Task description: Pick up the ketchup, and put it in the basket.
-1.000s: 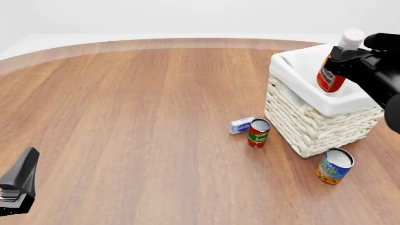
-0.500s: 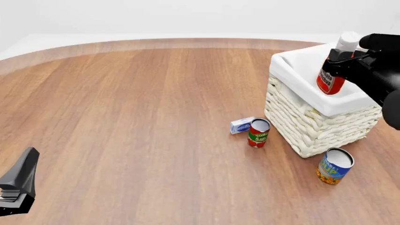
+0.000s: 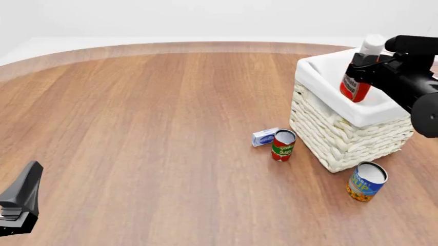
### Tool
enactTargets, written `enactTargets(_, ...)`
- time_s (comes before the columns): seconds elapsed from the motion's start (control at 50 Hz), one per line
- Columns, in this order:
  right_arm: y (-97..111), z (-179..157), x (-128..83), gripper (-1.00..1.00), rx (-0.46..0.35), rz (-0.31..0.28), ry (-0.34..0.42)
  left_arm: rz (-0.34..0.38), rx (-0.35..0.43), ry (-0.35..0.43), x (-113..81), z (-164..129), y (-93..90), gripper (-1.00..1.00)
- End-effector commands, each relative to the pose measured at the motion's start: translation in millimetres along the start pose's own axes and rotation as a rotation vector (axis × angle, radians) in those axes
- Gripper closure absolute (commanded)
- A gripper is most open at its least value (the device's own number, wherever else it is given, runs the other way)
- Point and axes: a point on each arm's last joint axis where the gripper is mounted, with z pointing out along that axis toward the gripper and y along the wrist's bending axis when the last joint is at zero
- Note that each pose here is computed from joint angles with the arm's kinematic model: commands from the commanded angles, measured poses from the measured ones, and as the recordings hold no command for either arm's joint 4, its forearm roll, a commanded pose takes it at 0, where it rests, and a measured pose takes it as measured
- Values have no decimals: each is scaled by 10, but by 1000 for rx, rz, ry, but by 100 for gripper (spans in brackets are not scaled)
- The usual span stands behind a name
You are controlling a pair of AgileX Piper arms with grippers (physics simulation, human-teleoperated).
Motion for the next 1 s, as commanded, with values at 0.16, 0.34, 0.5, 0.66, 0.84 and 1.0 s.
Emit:
enactTargets(0.16, 24, 7, -37, 100, -8, 17, -12, 0, 0, 0, 0, 0, 0, -100)
enactTargets(0.34, 34, 8, -44, 100, -11, 19, -13, 0, 0, 0, 0, 0, 0, -100)
enactTargets(0.5, 49, 11, -48, 100, -16, 19, -15, 0, 0, 0, 0, 0, 0, -100)
enactTargets(0.66, 53, 9, -50, 100, -17, 19, -17, 0, 0, 0, 0, 0, 0, -100)
enactTargets(0.84, 37, 4, -52, 100, -12, 20, -16, 0, 0, 0, 0, 0, 0, -100)
enactTargets(1.0, 27, -4, -50, 100, -9, 13, -18, 0, 0, 0, 0, 0, 0, -100)
